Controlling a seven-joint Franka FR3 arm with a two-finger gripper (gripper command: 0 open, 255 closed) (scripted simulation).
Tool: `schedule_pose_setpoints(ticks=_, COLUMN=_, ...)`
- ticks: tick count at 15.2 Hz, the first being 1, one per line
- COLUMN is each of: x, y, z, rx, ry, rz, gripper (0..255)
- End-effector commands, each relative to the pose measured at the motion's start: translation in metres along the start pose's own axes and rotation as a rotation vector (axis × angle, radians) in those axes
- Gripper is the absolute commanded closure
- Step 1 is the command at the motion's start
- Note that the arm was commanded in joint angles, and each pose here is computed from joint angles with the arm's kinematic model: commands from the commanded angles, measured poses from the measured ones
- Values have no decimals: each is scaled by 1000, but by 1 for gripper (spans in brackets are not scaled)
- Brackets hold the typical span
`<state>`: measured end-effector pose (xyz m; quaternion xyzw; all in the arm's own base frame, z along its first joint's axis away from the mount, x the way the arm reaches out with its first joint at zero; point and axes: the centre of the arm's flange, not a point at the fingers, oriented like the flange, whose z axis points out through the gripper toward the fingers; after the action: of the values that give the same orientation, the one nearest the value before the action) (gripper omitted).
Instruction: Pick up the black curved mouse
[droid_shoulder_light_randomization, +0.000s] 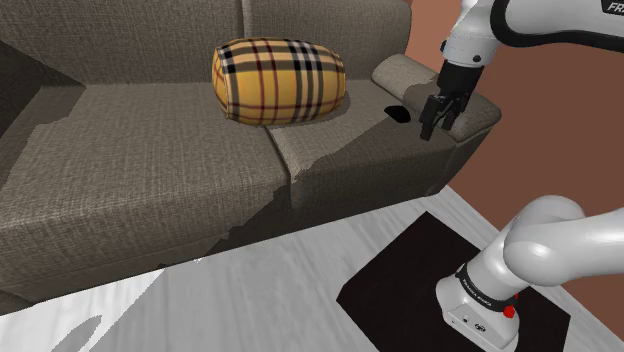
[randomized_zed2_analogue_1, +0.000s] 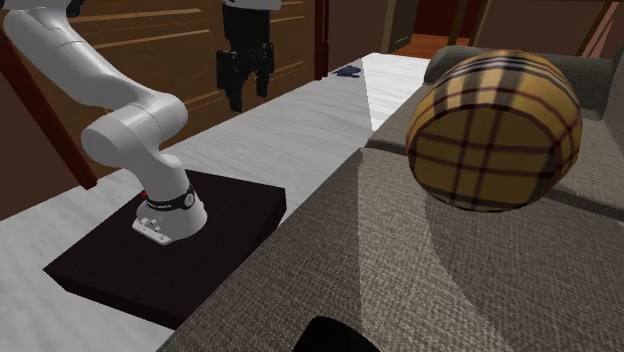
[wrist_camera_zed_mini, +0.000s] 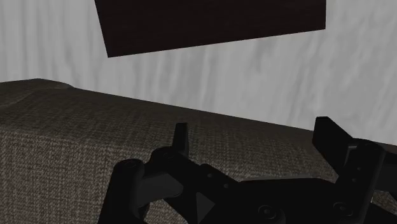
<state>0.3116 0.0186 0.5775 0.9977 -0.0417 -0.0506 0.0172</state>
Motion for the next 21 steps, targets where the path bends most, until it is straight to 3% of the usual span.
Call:
schedule_pose_setpoints(ticks=1, x=0, y=0, z=0, rx=0, ry=0, rz=0, gripper=0)
schedule_pose_setpoints(ticks=21, x=168, y=188, z=60, rx=13, ry=62, rz=-8, gripper=0)
